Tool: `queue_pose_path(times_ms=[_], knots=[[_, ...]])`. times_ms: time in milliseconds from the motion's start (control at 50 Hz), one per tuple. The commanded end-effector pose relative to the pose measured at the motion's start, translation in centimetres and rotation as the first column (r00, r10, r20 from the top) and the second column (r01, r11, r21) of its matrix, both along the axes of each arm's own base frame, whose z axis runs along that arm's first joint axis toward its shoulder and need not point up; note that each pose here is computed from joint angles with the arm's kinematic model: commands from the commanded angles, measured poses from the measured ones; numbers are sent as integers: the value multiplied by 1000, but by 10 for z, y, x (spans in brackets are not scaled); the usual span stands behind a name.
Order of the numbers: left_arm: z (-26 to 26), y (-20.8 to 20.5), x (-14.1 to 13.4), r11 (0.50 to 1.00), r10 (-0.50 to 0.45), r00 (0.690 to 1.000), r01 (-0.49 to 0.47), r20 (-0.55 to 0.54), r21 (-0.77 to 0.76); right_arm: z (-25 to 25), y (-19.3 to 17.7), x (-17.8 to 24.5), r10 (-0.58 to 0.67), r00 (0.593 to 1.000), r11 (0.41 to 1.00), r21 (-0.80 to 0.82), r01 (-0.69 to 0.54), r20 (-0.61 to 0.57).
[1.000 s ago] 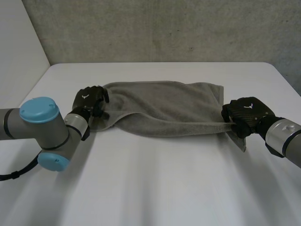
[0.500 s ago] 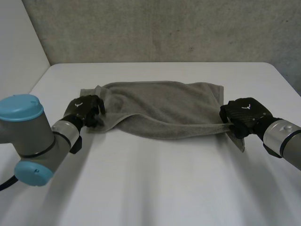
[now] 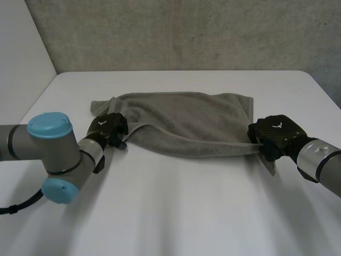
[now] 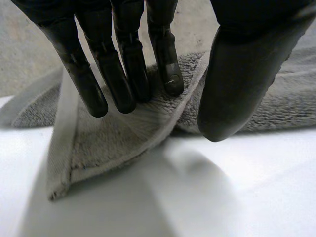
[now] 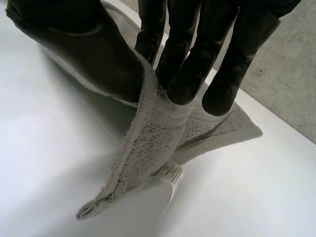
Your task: Fold the towel.
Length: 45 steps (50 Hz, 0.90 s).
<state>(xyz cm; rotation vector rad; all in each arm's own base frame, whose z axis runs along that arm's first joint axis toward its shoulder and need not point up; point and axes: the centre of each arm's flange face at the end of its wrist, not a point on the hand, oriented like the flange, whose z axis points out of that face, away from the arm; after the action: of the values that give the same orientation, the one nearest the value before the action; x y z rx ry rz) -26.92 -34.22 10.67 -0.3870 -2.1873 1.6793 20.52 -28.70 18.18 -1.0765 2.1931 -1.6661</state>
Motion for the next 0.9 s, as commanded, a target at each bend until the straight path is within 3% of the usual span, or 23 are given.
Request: queue_pose_path(times_ms=[20, 360, 900], knots=[[2, -16, -4, 998, 41, 999, -41, -1, -43, -3, 3, 0, 10, 1000, 1000, -2, -10, -20], [-16, -34, -12, 997, 57, 998, -56, 4, -57, -4, 3, 0, 9, 1000, 1000, 3, -9, -22], [-16, -30, -25, 998, 24, 1000, -24, 5, -58, -3, 1, -1, 6, 1000, 1000, -3, -6, -22]])
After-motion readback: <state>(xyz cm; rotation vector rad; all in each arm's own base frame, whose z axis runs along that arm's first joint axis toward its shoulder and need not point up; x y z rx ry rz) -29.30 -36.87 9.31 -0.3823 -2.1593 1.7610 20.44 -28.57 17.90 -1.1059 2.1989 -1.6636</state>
